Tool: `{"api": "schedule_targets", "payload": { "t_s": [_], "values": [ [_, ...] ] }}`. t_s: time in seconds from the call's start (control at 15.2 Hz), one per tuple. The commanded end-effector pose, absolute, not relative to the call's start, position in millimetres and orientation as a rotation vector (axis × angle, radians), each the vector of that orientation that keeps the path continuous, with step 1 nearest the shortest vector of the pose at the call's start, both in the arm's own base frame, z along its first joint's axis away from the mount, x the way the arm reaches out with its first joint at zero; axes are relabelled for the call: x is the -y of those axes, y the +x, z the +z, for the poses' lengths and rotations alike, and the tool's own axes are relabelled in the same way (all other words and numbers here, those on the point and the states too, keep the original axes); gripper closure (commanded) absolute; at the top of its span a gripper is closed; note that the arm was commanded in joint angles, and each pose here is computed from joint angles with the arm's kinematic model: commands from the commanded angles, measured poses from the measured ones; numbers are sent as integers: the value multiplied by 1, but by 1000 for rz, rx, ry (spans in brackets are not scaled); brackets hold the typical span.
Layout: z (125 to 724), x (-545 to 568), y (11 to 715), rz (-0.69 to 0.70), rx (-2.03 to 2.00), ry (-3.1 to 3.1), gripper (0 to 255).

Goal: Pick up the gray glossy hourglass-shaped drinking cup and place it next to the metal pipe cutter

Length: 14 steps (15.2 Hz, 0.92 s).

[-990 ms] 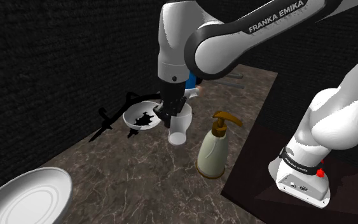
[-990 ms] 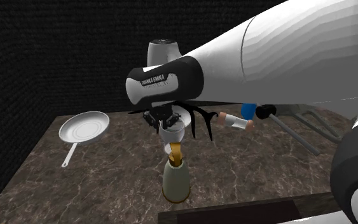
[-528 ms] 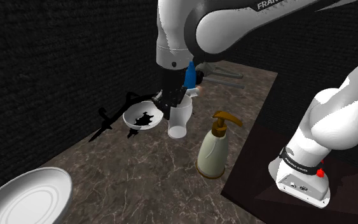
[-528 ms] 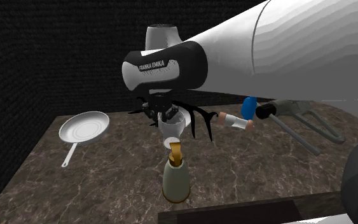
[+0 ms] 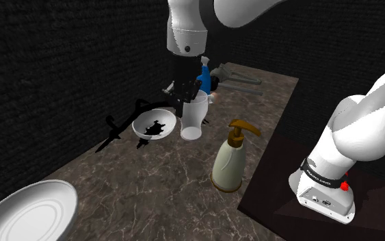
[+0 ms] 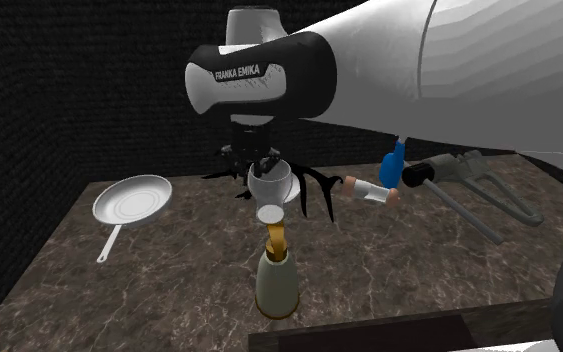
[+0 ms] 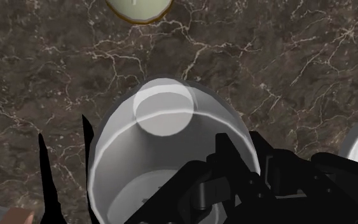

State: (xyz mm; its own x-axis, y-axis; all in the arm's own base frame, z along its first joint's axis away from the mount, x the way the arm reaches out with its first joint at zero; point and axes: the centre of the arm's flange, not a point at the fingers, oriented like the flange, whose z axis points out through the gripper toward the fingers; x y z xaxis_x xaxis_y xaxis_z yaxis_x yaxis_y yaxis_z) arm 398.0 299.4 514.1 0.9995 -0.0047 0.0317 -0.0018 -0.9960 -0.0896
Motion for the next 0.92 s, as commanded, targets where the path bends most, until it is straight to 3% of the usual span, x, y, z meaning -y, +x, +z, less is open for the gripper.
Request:
{"api": "schedule_targets", "payload": {
  "t_s": [0.0, 0.86],
  "values": [
    [524, -299, 398, -49, -5, -3051, 255],
    [592, -299, 398, -49, -5, -3051, 255]
  ]
}}
